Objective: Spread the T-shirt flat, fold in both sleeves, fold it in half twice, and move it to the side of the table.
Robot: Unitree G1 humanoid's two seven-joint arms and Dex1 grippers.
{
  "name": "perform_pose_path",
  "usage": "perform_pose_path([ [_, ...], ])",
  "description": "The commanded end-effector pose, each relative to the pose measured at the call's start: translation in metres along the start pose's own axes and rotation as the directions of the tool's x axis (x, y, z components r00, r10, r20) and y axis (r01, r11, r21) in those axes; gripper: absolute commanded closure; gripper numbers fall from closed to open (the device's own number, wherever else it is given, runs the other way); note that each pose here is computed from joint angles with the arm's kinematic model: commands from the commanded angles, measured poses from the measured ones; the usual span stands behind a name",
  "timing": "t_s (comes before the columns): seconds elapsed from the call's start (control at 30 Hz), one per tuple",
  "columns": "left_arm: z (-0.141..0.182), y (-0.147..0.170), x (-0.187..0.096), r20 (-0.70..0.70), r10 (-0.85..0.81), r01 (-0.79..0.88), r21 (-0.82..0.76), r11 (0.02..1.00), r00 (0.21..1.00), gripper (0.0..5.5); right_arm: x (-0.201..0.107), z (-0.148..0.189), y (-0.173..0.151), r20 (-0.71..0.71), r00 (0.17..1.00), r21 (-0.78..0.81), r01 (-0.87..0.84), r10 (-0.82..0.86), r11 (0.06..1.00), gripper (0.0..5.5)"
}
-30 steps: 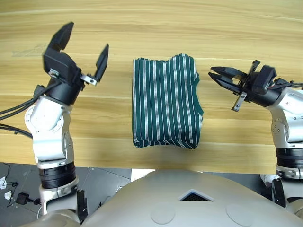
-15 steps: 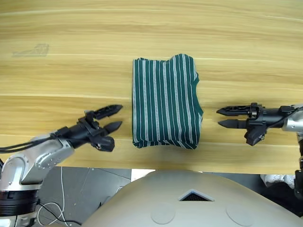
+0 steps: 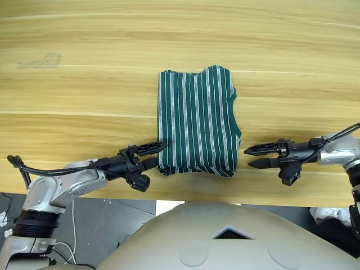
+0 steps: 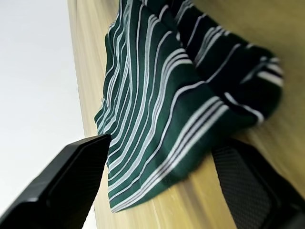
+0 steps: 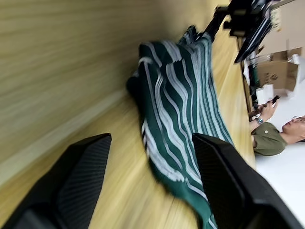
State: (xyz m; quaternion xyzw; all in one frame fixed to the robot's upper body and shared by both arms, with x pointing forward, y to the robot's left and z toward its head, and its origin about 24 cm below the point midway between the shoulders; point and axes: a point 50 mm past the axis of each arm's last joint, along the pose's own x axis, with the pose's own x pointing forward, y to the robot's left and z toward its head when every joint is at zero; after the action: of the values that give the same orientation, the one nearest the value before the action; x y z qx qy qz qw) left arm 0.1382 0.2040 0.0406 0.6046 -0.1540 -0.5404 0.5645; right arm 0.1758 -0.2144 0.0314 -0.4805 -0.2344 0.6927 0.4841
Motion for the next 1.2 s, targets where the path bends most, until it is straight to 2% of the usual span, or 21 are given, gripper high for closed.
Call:
perform_pose_path([
  [0.03,0.009,-0.013,0.006,0.072,-0.115,0.115,0.003,0.993,0.991,1.67,0.010,0.001,-0.003,0.032,0.999,-0.003,0.044,-0.043,0.999,2.35],
  [0.13,0.015,-0.017,0.002,0.106,-0.168,0.168,0.004,0.986,0.980,1.67,0.013,0.002,-0.005,0.048,0.997,-0.005,0.063,-0.063,0.998,2.35],
  [0.4,0.010,-0.022,-0.004,0.094,-0.212,0.214,-0.006,0.977,0.973,1.67,0.019,0.002,-0.010,0.056,0.993,0.003,0.101,-0.101,0.995,2.35],
  [0.6,0.008,-0.023,0.000,0.097,-0.218,0.219,-0.003,0.976,0.971,2.77,0.015,0.001,-0.007,0.028,0.995,0.026,0.098,-0.098,0.995,2.32],
  [0.83,0.011,-0.029,0.005,0.110,-0.226,0.229,-0.019,0.973,0.968,3.95,-0.009,-0.006,-0.006,-0.056,0.997,0.050,0.052,-0.049,0.997,2.32],
  [1.07,0.009,-0.027,0.007,0.107,-0.217,0.219,-0.011,0.976,0.970,5.21,-0.007,-0.010,0.000,-0.069,0.997,0.098,-0.031,0.038,0.995,2.32],
  [1.2,0.007,-0.024,0.009,0.105,-0.206,0.207,-0.004,0.978,0.973,5.45,0.009,-0.013,0.003,-0.055,0.995,0.170,-0.075,0.085,0.983,2.32],
])
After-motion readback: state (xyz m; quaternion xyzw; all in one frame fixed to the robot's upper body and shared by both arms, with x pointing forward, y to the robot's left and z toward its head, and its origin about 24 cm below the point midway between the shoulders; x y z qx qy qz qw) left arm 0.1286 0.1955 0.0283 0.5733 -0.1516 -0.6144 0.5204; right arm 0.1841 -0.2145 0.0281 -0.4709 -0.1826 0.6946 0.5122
